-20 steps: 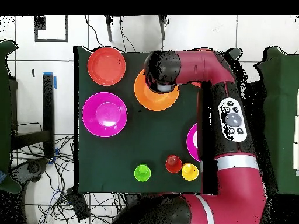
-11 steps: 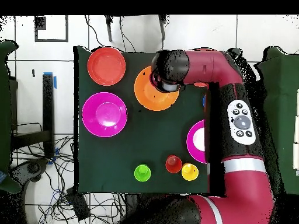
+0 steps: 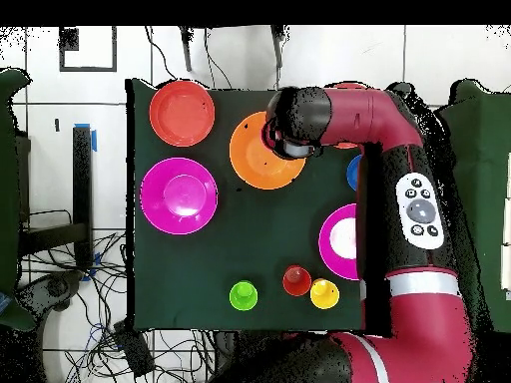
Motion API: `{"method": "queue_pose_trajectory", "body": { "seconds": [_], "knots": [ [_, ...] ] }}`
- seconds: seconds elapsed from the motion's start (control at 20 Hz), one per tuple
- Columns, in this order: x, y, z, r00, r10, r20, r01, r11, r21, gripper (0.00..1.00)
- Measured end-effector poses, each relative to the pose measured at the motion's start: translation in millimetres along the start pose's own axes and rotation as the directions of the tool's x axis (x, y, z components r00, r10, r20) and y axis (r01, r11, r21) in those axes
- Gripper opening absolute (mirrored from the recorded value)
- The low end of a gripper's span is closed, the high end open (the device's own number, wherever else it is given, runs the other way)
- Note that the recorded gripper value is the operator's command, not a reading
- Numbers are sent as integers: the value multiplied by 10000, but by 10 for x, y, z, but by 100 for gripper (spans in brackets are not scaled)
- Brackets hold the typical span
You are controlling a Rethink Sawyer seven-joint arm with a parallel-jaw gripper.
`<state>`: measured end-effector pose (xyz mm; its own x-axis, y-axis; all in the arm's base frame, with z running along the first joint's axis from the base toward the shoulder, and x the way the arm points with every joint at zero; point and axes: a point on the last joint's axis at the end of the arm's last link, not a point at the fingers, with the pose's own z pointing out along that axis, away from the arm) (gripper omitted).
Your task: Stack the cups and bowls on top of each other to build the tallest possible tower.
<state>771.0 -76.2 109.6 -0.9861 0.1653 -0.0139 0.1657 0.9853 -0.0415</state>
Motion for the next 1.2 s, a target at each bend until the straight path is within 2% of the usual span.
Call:
{"method": "queue_pose_trajectory", "body": {
  "seconds": [0.45, 0.9, 1.2],
  "knots": [
    [67, 109, 220, 9995, -119, -298, 116, 9999, -93, 0],
    [166, 240, 650, 9981, -225, -571, 207, 9993, -309, 0],
    [227, 281, 779, 9967, -283, -761, 257, 9991, -350, 0]
  ]
}}
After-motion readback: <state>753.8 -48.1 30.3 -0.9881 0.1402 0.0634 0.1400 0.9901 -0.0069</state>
